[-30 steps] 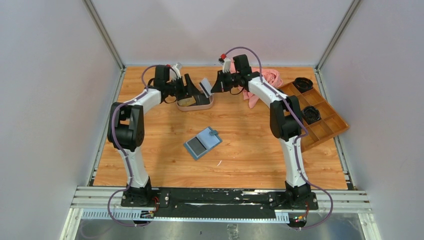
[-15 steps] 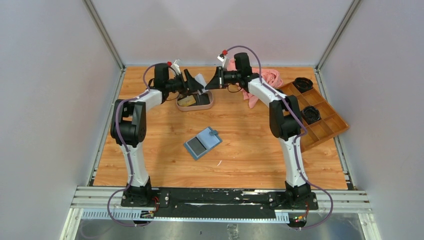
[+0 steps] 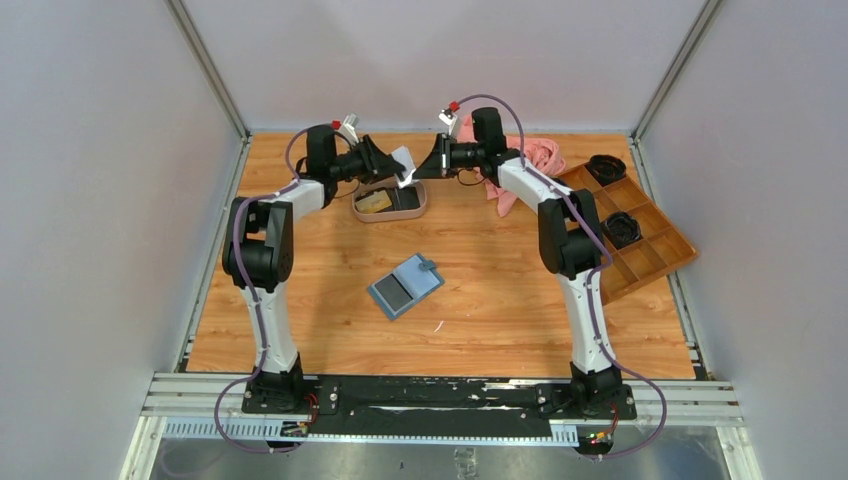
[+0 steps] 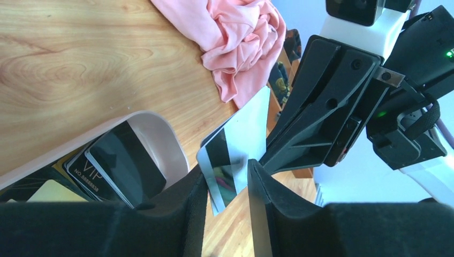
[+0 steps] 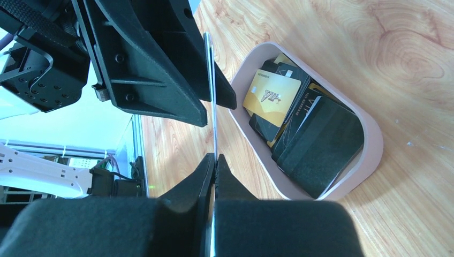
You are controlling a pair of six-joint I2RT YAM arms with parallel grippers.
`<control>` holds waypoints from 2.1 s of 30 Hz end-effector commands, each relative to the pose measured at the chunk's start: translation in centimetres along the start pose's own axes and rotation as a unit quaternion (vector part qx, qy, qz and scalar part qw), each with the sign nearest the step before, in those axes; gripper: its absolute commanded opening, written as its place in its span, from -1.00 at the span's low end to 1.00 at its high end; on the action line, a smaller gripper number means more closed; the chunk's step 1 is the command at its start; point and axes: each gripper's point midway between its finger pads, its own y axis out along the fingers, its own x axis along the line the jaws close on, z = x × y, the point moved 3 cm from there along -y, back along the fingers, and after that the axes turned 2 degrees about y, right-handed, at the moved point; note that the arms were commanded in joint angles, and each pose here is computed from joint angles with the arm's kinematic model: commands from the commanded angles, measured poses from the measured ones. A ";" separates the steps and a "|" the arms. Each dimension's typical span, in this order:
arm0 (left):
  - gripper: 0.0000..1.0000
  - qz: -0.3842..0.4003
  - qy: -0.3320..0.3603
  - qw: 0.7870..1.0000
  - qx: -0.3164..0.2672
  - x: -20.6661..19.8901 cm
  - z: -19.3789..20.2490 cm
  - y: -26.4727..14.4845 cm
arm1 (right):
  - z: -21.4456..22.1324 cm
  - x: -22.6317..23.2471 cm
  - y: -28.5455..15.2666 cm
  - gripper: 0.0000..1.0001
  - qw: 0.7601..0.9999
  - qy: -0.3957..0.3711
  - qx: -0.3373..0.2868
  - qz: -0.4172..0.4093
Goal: Put the credit cards into the card holder
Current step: Place the credit card in the storage box.
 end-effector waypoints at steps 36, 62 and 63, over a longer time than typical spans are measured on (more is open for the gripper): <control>-1.00 -0.015 -0.004 0.999 0.030 7.5 2.6 -0.1 | 2.2 -4.7 1.0 0.14 0.999 0.007 0.031 0.035; -1.00 0.152 0.256 0.952 0.066 0.0 2.6 -4.6 | -3.8 4.9 -1.0 0.27 0.980 -0.148 -0.007 -0.134; -1.00 0.157 0.256 0.951 0.068 -0.2 2.6 -4.7 | -3.8 5.0 -1.0 0.26 0.980 -0.145 -0.008 -0.137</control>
